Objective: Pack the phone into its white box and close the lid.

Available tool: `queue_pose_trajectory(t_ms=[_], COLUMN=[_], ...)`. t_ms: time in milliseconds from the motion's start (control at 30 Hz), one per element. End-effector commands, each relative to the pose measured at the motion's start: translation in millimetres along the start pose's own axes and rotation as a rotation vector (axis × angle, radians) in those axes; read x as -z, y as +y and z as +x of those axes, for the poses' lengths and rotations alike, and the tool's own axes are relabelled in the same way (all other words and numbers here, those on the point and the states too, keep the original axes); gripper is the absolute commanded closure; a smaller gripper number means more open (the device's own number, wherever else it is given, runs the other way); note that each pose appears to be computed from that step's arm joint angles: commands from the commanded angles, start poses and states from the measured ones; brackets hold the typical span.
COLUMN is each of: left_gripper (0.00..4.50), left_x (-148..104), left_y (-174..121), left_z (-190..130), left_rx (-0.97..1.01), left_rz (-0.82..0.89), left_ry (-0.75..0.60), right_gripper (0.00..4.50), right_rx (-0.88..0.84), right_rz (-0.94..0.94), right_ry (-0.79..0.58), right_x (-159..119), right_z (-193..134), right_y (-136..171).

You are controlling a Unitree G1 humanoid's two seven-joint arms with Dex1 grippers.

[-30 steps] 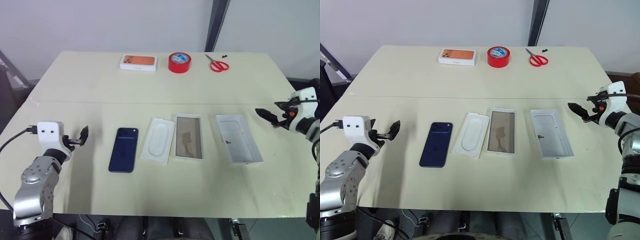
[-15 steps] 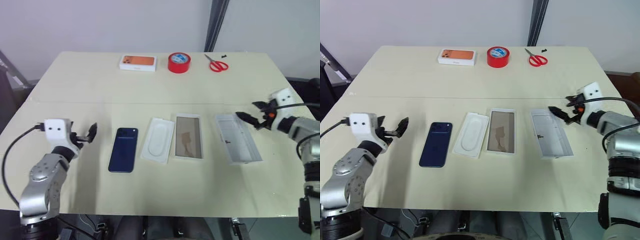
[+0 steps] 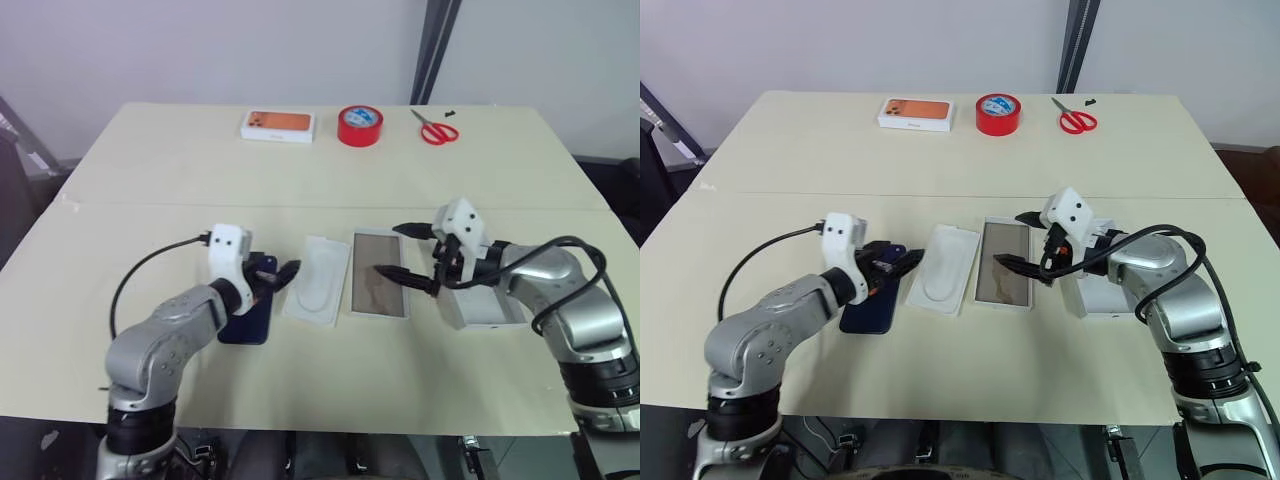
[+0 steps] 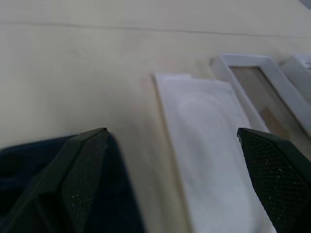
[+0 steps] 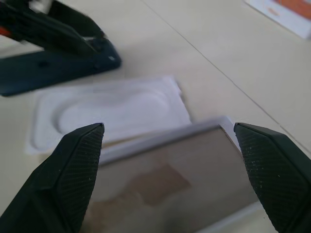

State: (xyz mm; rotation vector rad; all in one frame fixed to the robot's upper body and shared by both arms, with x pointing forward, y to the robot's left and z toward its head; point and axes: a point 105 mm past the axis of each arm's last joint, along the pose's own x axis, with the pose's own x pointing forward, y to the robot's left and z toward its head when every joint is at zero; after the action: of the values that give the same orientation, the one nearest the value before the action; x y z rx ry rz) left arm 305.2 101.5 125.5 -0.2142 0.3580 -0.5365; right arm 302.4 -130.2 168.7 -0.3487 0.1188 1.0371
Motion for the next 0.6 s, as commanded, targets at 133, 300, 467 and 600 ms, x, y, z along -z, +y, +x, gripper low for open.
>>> queue_pose_trajectory(t_ms=[133, 300, 467, 600], left_gripper=[0.01, 0.01, 0.01, 1.3], left_x=[2, 11, 14, 15], left_y=[-8, -11, -20, -13], left_z=[8, 12, 13, 14], left_rx=[0.015, 0.029, 0.083, 0.055], left_rz=[-0.092, -0.118, -0.16, -0.176], left_ry=[0.102, 0.206, 0.258, 0.269], right_gripper=[0.03, 0.03, 0.03, 0.0], right_rx=[-0.041, -0.031, -0.04, -0.042], right_rz=[-0.011, -0.009, -0.032, -0.043], right_ry=[-0.035, -0.038, -0.007, 0.016], right_x=[-8, -7, -3, 3], right_z=[7, 6, 3, 1], right_y=[15, 16, 21, 24])
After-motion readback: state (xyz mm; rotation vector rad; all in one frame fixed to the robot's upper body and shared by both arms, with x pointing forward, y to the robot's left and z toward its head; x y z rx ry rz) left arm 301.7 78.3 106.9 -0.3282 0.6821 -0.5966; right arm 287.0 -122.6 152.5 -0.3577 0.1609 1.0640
